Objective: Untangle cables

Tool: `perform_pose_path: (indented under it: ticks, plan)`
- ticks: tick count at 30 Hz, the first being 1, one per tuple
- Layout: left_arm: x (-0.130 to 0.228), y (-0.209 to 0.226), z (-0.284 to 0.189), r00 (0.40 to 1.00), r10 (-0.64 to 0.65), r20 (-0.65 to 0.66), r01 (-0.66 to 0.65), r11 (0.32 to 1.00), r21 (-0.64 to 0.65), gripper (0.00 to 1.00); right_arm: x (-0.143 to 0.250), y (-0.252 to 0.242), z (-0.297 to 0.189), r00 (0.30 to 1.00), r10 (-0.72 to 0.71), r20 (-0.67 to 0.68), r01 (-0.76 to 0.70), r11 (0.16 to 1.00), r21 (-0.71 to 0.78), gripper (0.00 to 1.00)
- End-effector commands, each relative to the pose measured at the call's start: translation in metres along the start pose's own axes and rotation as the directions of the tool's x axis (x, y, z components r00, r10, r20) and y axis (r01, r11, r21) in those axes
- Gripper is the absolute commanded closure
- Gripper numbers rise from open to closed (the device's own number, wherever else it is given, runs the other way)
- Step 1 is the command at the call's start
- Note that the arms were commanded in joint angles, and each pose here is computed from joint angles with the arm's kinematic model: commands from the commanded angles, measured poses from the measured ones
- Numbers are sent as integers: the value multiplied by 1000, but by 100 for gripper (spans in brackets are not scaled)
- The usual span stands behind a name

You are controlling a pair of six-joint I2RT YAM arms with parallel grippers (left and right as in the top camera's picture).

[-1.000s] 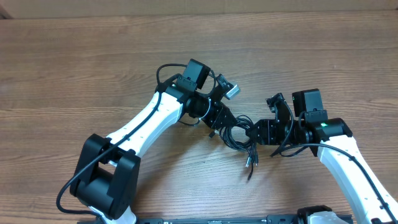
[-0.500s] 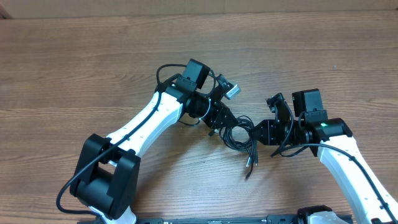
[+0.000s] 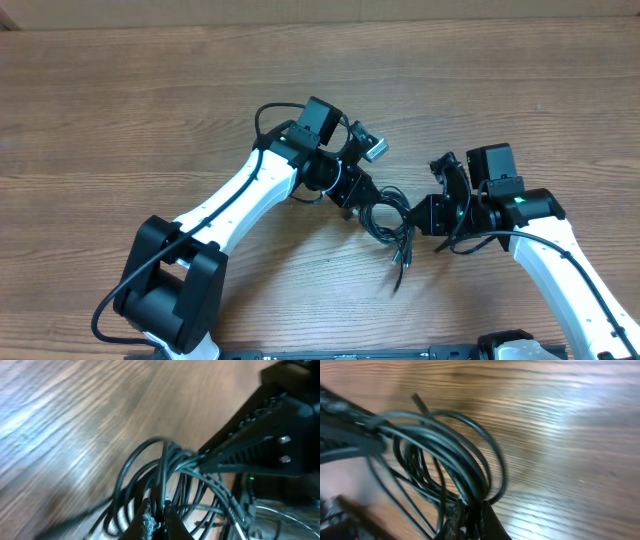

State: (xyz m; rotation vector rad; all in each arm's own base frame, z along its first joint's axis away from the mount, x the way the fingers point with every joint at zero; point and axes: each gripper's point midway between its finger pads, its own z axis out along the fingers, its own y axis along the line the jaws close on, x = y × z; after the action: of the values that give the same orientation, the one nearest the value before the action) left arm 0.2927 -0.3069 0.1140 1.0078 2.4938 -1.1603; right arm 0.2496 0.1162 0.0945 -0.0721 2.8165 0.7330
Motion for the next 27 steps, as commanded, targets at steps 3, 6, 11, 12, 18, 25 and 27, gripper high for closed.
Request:
perform_pose_path:
  ticks: [3, 6, 11, 12, 18, 25, 27]
  plan:
    - [-5, 50, -20, 994, -101, 35, 107, 947, -304, 96, -5, -45, -9, 989, 131, 65, -143, 957, 251, 96]
    - [5, 72, -29, 984, -174, 40, 174, 884, -434, 96, -6, -52, -11, 982, 167, 89, -186, 938, 291, 96]
    - [18, 80, -34, 977, -213, 12, 192, 851, -488, 96, -6, -72, -18, 954, 257, 155, -298, 874, 384, 96]
    - [19, 79, -34, 976, -216, 9, 193, 851, -489, 96, -4, -78, -22, 940, 289, 181, -340, 844, 415, 96]
    - [19, 79, -33, 976, -216, 9, 193, 853, -485, 96, 5, -94, -30, 890, 384, 246, -457, 748, 481, 96]
    - [10, 47, -19, 991, -130, -16, 119, 948, -295, 96, -7, -43, -8, 969, 229, 92, -244, 941, 235, 83]
    - [3, 27, -14, 999, -47, -17, 44, 984, -174, 96, -9, -19, -4, 989, 140, 51, -145, 984, 105, 71]
